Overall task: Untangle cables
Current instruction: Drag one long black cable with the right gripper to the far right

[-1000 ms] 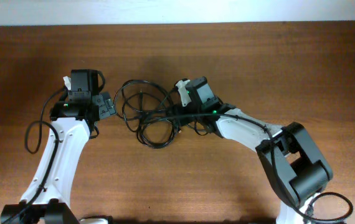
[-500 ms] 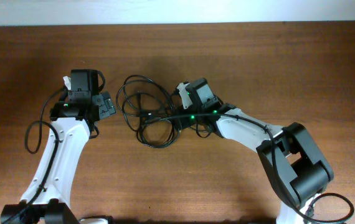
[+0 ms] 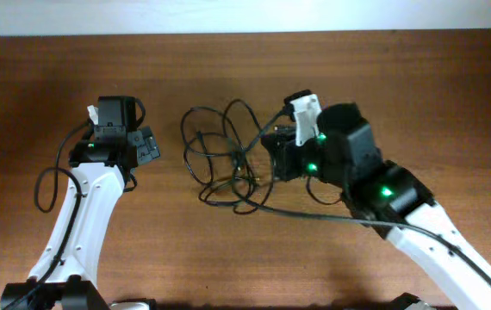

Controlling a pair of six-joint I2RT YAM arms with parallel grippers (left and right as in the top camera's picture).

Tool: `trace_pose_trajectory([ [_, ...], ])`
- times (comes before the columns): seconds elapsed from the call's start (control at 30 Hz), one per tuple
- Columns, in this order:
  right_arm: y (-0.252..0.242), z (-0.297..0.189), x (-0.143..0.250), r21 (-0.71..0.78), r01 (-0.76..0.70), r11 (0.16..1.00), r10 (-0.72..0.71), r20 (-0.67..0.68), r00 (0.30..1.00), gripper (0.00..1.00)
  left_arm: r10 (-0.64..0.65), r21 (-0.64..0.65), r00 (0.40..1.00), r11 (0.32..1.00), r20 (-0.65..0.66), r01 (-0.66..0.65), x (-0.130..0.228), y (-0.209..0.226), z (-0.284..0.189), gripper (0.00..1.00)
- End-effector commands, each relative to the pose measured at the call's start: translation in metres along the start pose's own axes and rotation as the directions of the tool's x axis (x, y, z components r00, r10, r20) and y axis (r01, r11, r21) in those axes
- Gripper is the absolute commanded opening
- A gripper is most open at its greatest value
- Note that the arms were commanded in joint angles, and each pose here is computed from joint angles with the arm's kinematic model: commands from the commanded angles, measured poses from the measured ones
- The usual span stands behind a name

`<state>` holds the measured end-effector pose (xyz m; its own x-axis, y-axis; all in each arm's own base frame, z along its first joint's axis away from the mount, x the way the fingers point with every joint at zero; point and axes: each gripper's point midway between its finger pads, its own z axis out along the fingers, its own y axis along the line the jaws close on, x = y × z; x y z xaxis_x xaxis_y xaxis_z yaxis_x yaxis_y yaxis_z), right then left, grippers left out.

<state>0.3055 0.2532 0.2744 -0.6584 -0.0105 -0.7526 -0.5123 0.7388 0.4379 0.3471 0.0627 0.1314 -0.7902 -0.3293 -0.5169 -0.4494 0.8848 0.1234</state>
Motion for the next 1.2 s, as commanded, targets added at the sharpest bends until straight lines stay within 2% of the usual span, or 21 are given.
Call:
trace_pose_trajectory([
  [0.0,0.028,-0.045,-0.037,-0.050,0.016,0.999,-0.009,0.140,0.990,0.04,0.007,-0.008,1.000,1.000,0.010,-0.006,-0.002,0.003,-0.002,0.99],
  [0.13,0.063,-0.093,-0.097,-0.097,0.077,0.992,-0.044,0.304,0.951,0.04,0.006,-0.001,1.000,1.000,0.008,-0.006,-0.002,0.002,-0.002,0.99],
  [0.3,0.080,-0.145,-0.140,-0.043,0.105,0.994,-0.077,0.419,0.905,0.04,0.006,-0.001,1.000,1.000,0.008,-0.006,-0.002,0.002,-0.002,0.99],
  [0.33,0.081,-0.157,-0.150,0.005,0.157,0.988,-0.142,0.454,0.879,0.04,0.006,-0.001,1.000,1.000,0.008,-0.006,-0.002,0.002,-0.002,0.99],
  [0.4,0.066,-0.176,-0.169,0.153,0.155,0.976,-0.212,0.516,0.830,0.04,0.006,-0.001,1.000,1.000,0.008,-0.006,-0.002,0.002,-0.002,0.99],
  [0.5,0.030,-0.182,-0.168,0.351,0.086,0.932,-0.260,0.488,0.833,0.04,0.014,0.004,1.000,1.000,0.010,-0.014,-0.001,-0.002,-0.003,0.99],
  [0.6,-0.035,-0.196,-0.165,0.604,0.015,0.797,-0.320,0.401,0.858,0.04,0.014,0.003,1.000,1.000,0.010,-0.014,-0.001,-0.001,-0.002,0.99],
  [0.67,-0.099,-0.243,-0.175,0.749,-0.112,0.653,-0.328,0.413,0.850,0.04,0.015,0.004,1.000,1.000,0.009,-0.016,-0.001,-0.002,-0.003,0.99],
  [0.73,-0.141,-0.284,-0.175,0.820,-0.210,0.533,-0.325,0.427,0.844,0.04,0.015,0.003,1.000,1.000,0.009,-0.015,-0.001,-0.002,-0.003,0.99],
  [0.8,-0.159,-0.311,-0.172,0.844,-0.271,0.463,-0.322,0.445,0.835,0.04,0.015,0.003,1.000,1.000,0.009,-0.015,-0.001,-0.002,-0.003,0.99],
  [0.93,-0.115,-0.369,-0.216,0.889,-0.226,0.398,-0.552,0.429,0.715,0.04,0.015,0.003,1.000,1.000,0.009,-0.015,-0.001,-0.002,-0.003,0.99],
  [1.03,-0.069,-0.442,-0.239,0.925,-0.289,0.249,-0.708,0.377,0.597,0.04,0.015,0.003,1.000,1.000,0.009,-0.015,-0.001,-0.002,-0.003,0.99],
  [1.1,-0.063,-0.463,-0.237,0.943,-0.303,0.137,-0.731,0.303,0.612,0.04,0.015,0.003,1.000,1.000,0.009,-0.015,-0.001,-0.002,-0.003,0.99],
  [1.17,-0.077,-0.462,-0.239,0.969,-0.246,-0.008,-0.716,0.166,0.678,0.04,0.015,0.003,1.000,1.000,0.009,-0.015,-0.001,-0.002,-0.003,0.99],
])
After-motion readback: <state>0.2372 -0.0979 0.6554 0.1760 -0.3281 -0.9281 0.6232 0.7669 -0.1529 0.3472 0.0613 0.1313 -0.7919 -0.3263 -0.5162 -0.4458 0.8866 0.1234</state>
